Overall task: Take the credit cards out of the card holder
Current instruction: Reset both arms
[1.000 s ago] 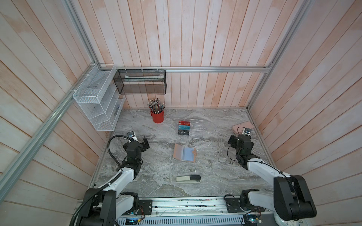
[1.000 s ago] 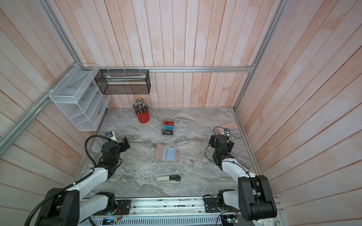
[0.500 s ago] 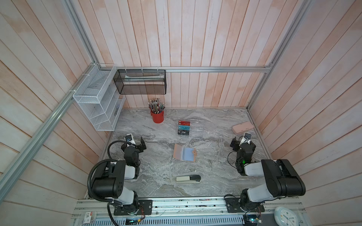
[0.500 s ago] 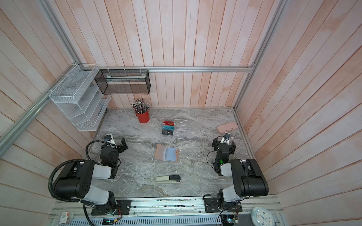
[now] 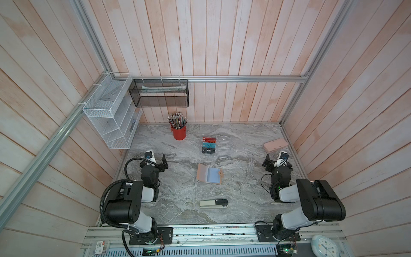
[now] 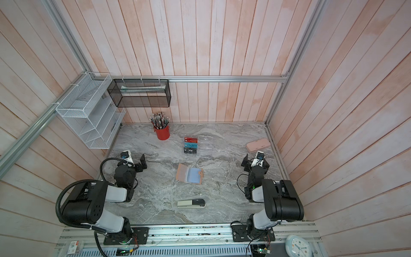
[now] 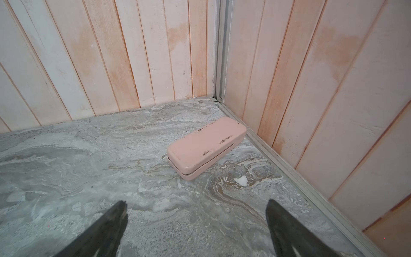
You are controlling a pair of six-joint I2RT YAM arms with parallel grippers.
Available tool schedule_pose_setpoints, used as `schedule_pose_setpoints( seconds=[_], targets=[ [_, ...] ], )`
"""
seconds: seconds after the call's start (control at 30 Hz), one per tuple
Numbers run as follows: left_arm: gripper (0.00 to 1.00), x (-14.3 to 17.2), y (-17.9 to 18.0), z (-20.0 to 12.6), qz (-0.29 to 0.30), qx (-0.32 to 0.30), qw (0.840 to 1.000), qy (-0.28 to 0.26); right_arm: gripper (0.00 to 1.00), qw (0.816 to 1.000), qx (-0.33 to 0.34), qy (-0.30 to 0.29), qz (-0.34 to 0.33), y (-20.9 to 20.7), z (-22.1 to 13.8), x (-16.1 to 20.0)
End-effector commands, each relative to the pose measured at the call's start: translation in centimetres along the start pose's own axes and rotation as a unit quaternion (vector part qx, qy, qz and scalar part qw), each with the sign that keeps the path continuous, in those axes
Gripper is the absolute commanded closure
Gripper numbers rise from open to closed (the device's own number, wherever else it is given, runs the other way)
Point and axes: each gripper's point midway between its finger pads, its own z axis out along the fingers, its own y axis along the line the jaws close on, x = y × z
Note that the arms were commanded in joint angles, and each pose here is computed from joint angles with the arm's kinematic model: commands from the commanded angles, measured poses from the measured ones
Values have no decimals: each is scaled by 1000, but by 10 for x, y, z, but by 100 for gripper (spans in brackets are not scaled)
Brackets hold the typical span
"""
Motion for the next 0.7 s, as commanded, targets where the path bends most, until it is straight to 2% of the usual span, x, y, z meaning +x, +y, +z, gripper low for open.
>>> schedule_pose_setpoints(
  seconds=[0.0,0.67],
  targets=[
    [0,-10,-2,3,12,-4,1000,-14,2,1000,-7,-2,0,4,2,-4],
    [0,-10,-2,4,11,-1,1000,-14,2,1000,-7,-1,0,4,2,-4]
  ],
)
